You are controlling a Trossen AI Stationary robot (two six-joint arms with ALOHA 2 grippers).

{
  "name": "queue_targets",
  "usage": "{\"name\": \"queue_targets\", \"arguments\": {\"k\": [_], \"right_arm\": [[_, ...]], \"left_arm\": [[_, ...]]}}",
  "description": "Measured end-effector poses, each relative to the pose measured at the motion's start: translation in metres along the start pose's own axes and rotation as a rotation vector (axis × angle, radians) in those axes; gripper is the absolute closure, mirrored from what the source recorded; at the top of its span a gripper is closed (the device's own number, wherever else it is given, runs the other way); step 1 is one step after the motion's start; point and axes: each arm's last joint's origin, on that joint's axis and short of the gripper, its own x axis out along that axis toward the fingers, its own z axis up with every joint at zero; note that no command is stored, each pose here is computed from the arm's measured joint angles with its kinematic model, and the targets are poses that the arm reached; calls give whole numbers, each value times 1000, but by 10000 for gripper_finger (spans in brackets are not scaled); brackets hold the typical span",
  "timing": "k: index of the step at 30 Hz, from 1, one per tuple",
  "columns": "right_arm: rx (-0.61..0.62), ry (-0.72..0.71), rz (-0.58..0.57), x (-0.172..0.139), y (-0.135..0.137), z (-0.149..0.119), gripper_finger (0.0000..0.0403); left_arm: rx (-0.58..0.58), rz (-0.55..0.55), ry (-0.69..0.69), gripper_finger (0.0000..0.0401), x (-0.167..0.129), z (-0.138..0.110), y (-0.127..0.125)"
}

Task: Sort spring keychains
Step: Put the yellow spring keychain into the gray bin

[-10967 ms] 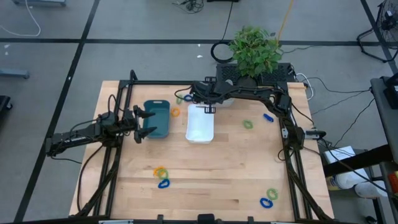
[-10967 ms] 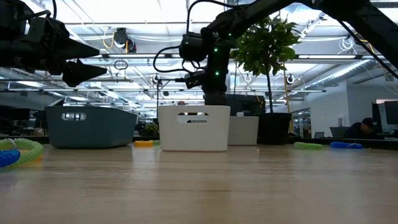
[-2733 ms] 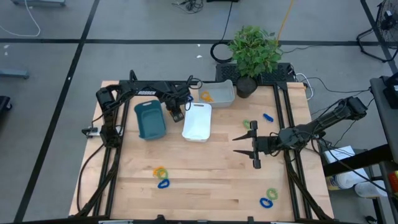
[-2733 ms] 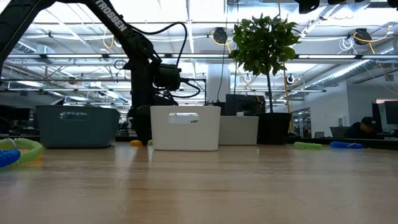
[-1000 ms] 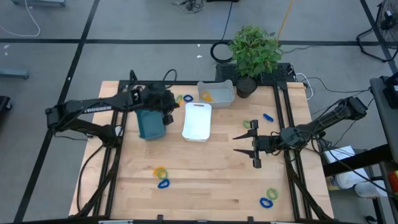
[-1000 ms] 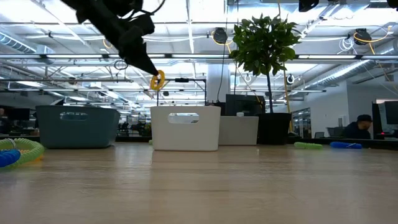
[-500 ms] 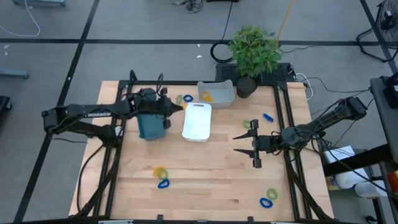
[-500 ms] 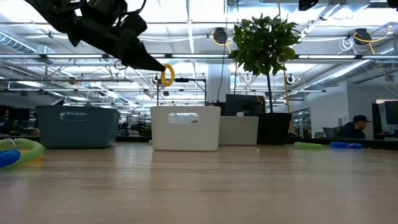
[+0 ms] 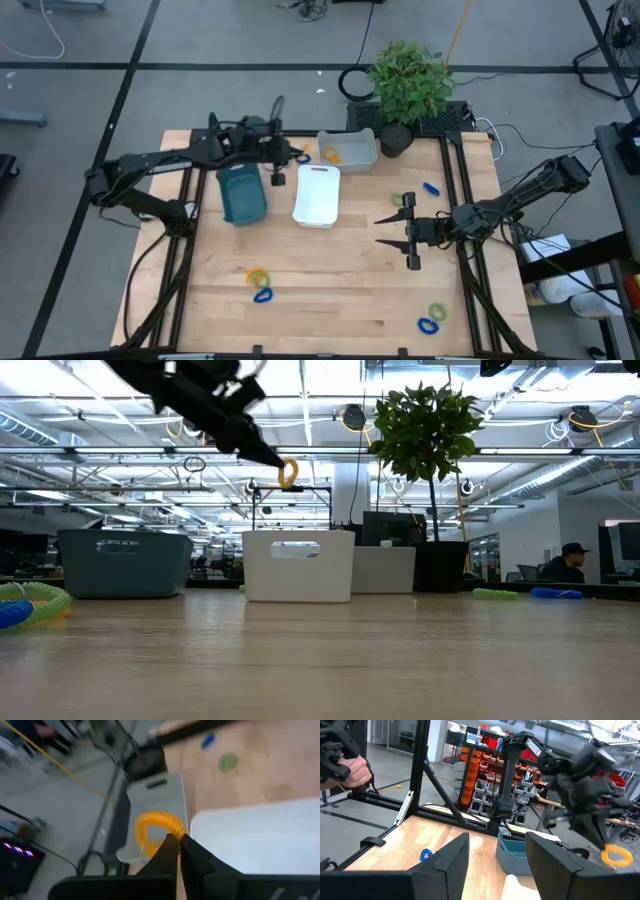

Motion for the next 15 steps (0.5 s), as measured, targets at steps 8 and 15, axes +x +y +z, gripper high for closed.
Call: {"name": "queue_targets", "arguments": {"k": [8,15], "right_arm": [[1,-4,0,0,0,0,220],[1,-4,0,0,0,0,220]], "left_arm": [[35,-66,120,397,53,14,23],[48,-99,170,397,98,25,37]]}}
